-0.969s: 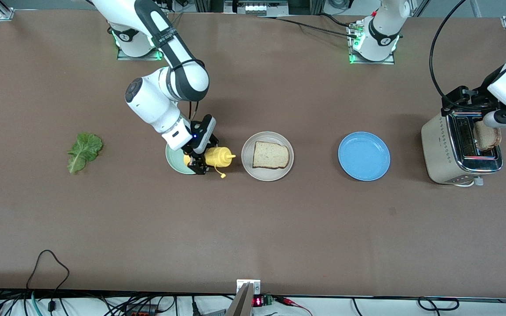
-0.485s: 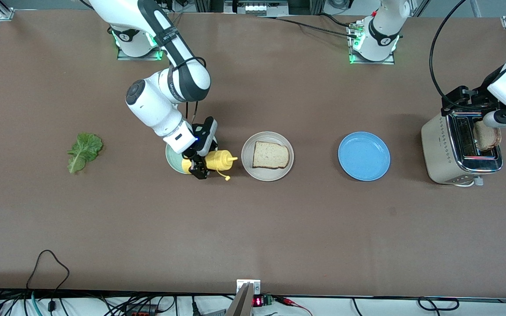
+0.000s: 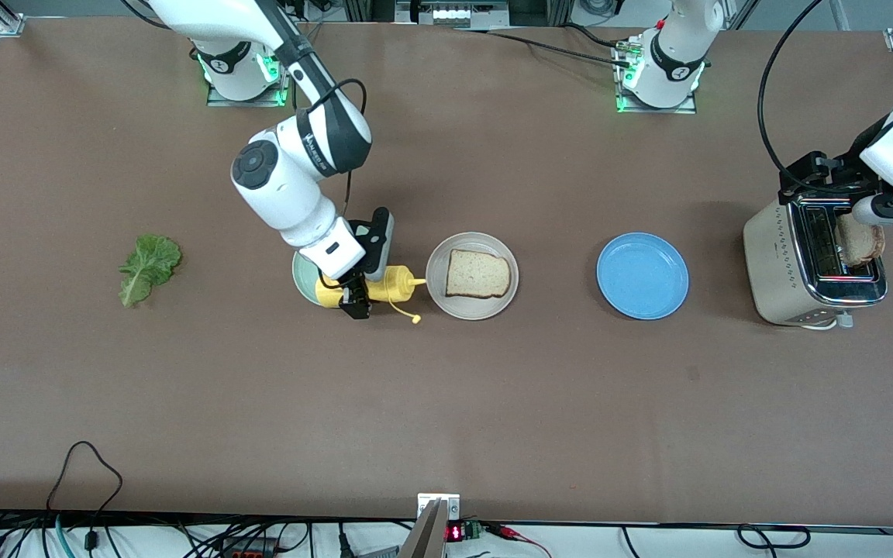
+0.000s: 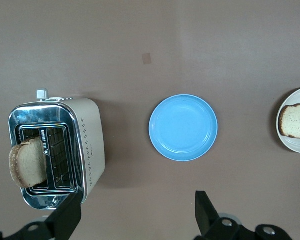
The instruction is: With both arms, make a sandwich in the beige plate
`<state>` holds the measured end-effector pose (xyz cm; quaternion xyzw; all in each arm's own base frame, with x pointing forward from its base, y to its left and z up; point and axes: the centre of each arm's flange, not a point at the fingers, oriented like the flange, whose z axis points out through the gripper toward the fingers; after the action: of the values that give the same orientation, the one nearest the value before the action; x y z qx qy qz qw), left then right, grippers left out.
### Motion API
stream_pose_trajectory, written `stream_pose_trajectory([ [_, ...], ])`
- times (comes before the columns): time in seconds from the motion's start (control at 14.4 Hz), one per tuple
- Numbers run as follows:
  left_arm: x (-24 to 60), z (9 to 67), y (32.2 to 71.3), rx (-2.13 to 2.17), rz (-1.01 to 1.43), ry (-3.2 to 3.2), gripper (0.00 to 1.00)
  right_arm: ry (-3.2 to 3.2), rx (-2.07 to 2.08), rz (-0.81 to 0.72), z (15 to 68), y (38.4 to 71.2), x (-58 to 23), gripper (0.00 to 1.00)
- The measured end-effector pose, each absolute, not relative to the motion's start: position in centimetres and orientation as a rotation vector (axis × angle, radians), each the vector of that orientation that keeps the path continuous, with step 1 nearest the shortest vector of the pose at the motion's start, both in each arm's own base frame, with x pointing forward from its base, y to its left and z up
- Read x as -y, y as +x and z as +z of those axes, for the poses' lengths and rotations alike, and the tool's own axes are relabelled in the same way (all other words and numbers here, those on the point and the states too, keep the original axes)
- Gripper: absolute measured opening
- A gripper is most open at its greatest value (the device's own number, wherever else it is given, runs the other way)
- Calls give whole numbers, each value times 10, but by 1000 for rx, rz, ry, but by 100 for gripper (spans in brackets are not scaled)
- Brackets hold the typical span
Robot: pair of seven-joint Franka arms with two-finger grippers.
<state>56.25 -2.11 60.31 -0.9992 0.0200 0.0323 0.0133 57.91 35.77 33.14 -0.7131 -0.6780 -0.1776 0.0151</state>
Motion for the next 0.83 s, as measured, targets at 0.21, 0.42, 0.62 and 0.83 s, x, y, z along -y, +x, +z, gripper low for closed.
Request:
stream_pose_trajectory([
  [0.21, 21, 603, 562, -62, 104, -3113, 100, -2271, 2164, -451, 343, 573, -378, 39],
  [0.42, 21, 603, 562, -62, 107, -3112, 100, -2351, 2223, -347, 343, 567, -403, 39],
  [0.62, 21, 603, 562, -61, 107, -3112, 100, -2404, 2272, -259, 331, 561, -427, 39],
  [0.83, 21, 603, 562, -61, 108, -3112, 100, -2453, 2342, -189, 321, 557, -448, 39],
])
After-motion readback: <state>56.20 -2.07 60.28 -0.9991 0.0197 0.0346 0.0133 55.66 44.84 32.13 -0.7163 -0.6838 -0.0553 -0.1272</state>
